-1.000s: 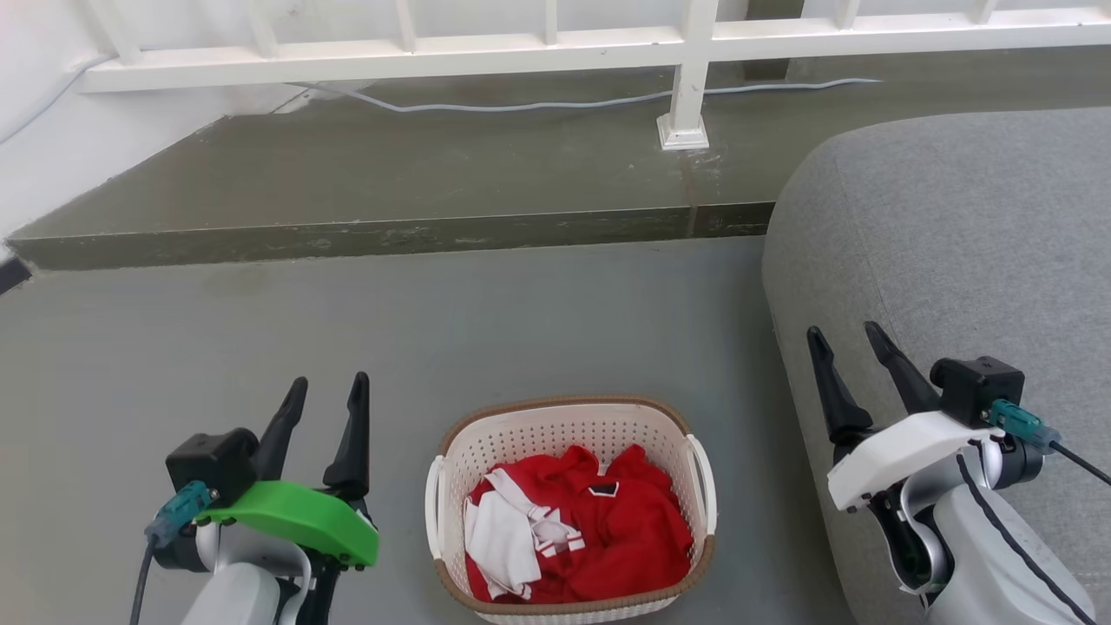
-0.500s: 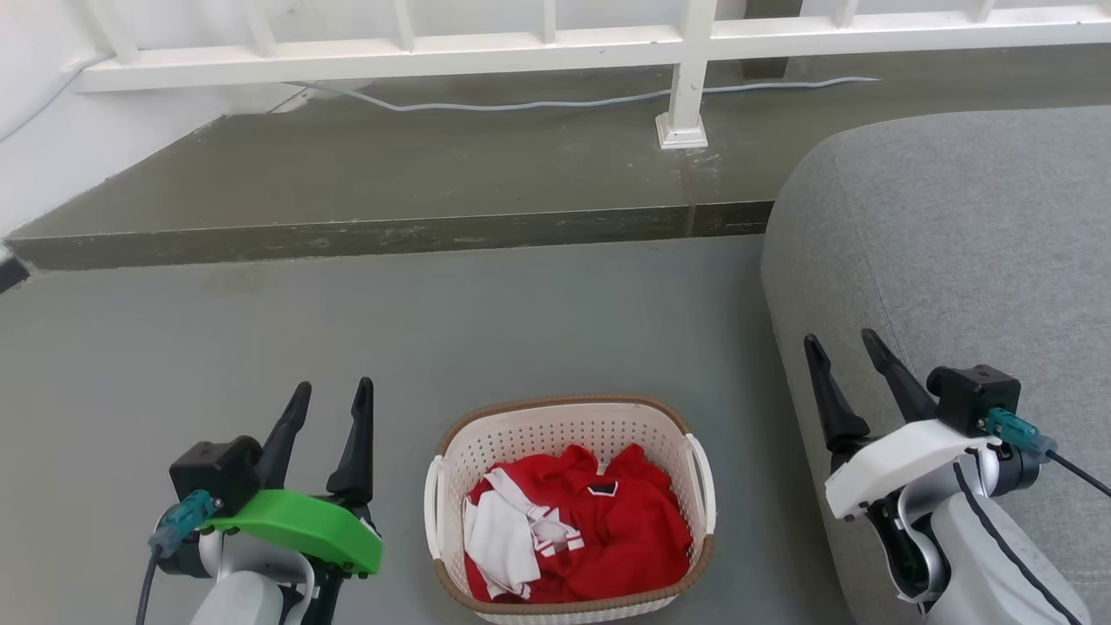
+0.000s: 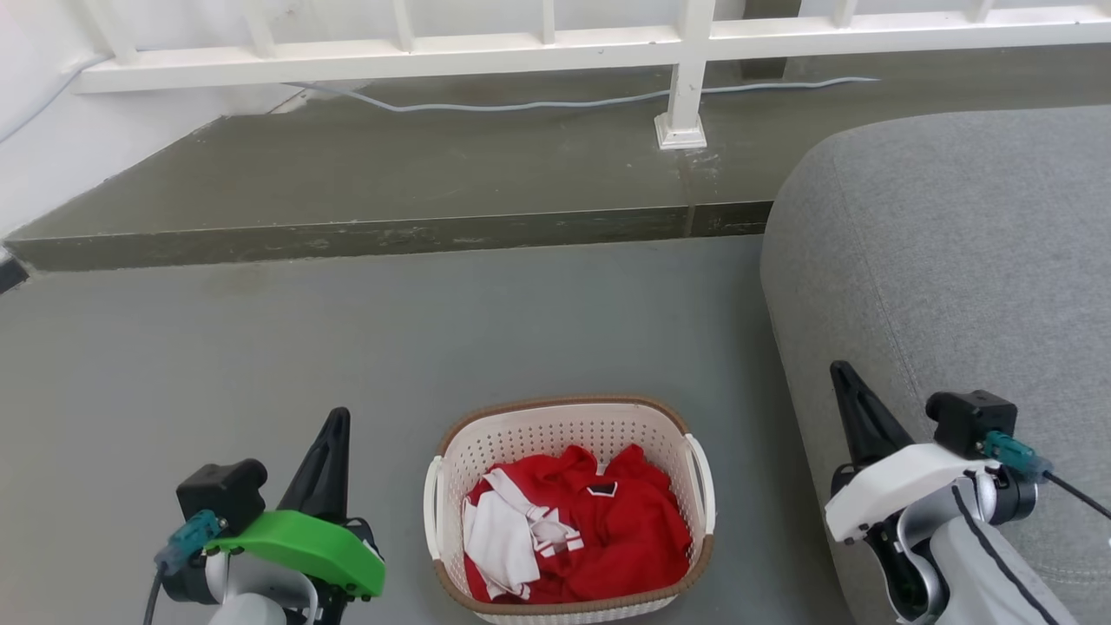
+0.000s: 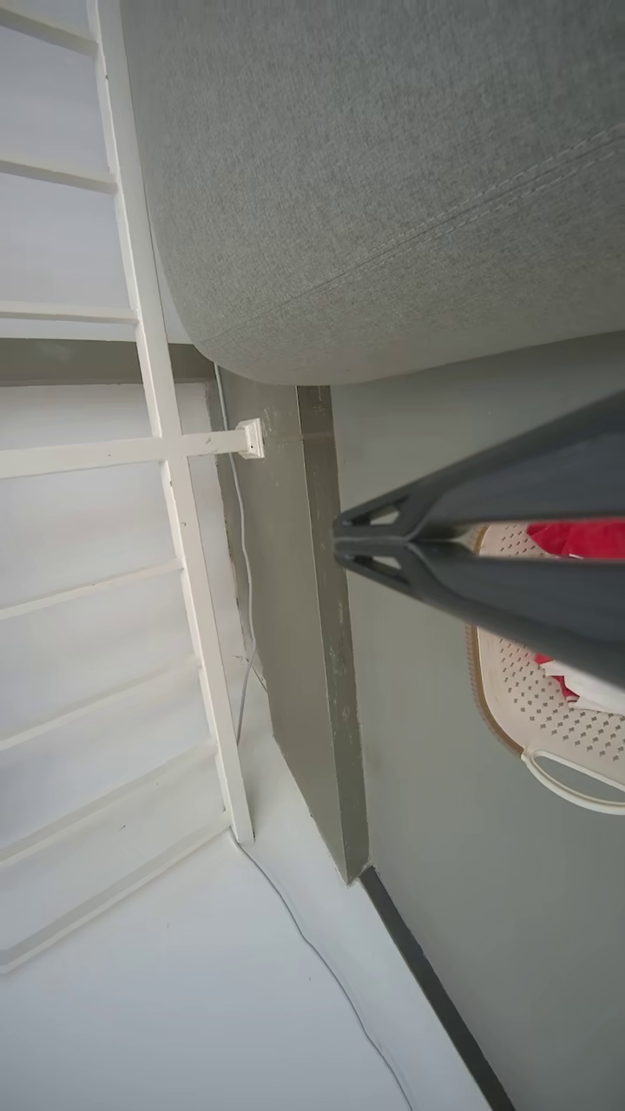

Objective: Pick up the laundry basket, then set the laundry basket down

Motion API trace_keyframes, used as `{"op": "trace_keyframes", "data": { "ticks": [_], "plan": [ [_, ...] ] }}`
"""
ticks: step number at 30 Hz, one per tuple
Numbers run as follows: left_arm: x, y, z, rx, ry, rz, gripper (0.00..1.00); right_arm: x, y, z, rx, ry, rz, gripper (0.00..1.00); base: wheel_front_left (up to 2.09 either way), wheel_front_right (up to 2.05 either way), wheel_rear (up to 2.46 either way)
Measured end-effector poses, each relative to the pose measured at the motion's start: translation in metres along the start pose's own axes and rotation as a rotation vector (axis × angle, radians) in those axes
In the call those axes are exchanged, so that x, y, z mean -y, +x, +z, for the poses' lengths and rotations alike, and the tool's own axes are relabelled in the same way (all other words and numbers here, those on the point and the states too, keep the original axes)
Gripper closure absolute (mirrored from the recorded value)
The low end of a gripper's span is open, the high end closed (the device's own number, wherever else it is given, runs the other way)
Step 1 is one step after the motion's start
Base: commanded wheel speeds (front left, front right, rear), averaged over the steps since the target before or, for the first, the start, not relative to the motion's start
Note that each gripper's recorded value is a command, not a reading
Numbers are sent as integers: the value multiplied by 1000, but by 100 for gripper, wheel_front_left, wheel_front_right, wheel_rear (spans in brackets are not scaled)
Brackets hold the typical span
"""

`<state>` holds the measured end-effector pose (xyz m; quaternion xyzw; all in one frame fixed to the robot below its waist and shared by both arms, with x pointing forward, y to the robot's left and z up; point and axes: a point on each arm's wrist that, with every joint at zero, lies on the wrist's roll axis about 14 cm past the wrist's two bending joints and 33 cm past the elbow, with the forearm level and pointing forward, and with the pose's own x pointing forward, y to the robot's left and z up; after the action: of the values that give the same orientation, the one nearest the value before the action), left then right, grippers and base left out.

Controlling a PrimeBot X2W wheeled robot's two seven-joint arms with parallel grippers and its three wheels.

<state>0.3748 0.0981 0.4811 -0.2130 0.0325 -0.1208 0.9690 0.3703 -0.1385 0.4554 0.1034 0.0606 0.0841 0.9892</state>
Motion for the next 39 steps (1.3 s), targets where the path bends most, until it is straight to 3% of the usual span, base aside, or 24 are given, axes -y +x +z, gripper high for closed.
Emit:
{"op": "trace_keyframes", "data": {
  "ticks": [39],
  "plan": [
    [-39,-3,9,4,-442,156,100,35,3,9,1,541,-154,100,0,0,0]
  ]
}}
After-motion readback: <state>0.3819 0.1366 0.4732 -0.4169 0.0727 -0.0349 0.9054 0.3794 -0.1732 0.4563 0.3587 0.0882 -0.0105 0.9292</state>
